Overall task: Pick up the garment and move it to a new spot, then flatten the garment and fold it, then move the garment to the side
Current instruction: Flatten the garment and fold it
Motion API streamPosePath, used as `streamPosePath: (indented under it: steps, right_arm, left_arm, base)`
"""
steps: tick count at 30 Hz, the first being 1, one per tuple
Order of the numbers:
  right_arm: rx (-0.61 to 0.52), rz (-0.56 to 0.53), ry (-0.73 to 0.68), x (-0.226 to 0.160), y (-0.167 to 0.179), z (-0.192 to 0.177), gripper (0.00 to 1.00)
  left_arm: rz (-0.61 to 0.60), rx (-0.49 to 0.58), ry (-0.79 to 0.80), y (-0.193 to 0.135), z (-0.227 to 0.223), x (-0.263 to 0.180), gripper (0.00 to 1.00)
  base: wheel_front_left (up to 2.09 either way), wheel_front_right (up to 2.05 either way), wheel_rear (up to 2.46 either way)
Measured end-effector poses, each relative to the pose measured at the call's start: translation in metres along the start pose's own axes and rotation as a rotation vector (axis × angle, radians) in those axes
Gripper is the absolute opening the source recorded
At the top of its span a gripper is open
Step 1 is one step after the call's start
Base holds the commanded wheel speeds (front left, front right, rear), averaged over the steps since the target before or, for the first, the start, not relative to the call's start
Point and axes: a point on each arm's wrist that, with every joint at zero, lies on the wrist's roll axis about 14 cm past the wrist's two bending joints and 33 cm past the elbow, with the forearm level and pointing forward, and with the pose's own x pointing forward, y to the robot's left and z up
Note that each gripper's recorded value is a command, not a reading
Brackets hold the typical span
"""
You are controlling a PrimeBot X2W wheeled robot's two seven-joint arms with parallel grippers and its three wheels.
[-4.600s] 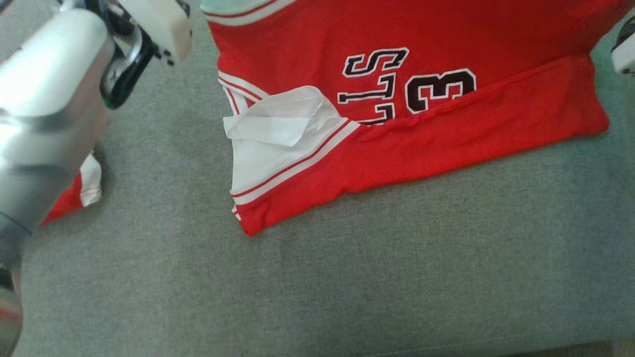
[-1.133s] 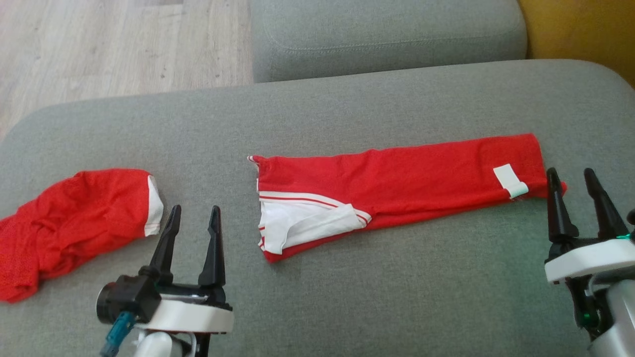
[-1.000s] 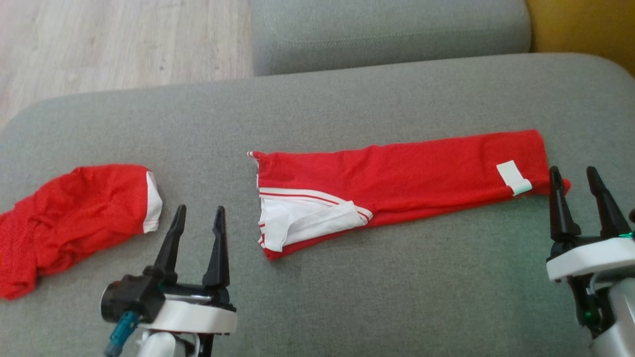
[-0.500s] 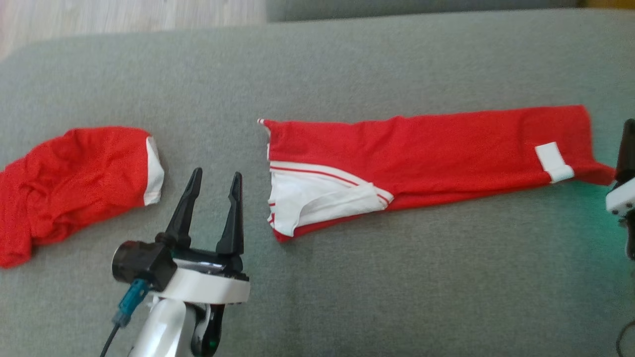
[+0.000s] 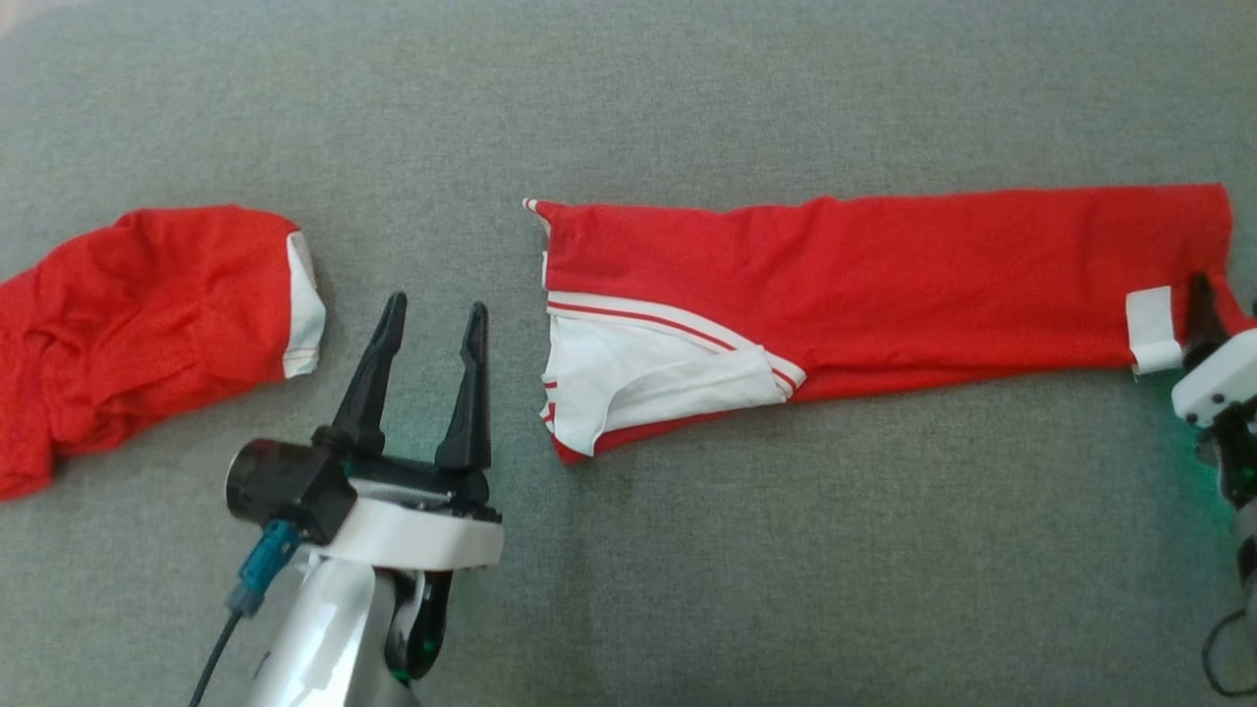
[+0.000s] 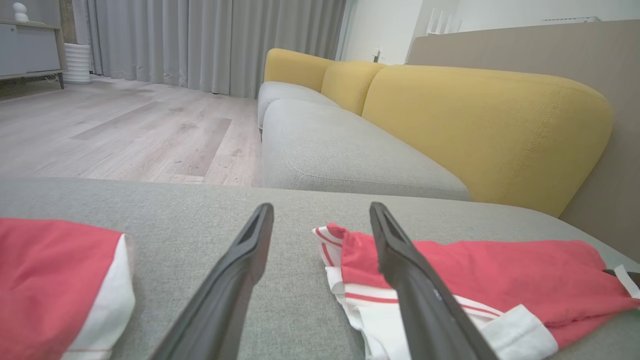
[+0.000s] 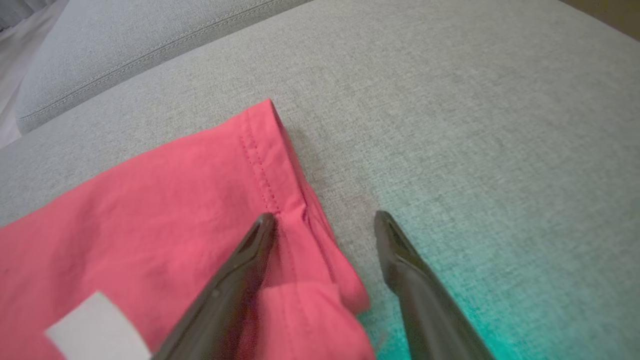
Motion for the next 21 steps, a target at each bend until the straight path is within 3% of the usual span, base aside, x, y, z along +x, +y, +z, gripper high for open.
streamPosePath:
  steps: [17, 18, 19, 20, 21]
  right_arm:
    - [0.066, 0.047, 0.009, 0.009, 0.012, 0.005, 1.0]
    - [0.069, 0.049, 0.012, 0.009, 0.012, 0.005, 0.86]
    - [0.074, 0.051, 0.015, 0.009, 0.012, 0.005, 0.31]
    - [0.078, 0.052, 0.019, 0.009, 0.013, 0.004, 0.0]
    - [0.079, 0.053, 0.022, 0.008, 0.013, 0.004, 0.0]
  left_arm:
    - [-0.014, -0.01, -0.007, -0.002, -0.001, 0.018, 1.0]
    - [-0.014, -0.01, -0.008, -0.002, -0.001, 0.018, 1.0]
    - [-0.013, -0.009, -0.009, -0.002, 0.0, 0.018, 1.0]
    - [-0.012, -0.009, -0.01, -0.001, 0.0, 0.017, 1.0]
    - [-0.011, -0.008, -0.012, -0.001, 0.001, 0.017, 1.0]
  base:
    - [0.0, 0.0, 0.0]
    - [0.0, 0.0, 0.0]
    - [0.0, 0.0, 0.0]
    - [0.0, 0.0, 0.0]
    - [0.0, 0.0, 0.0]
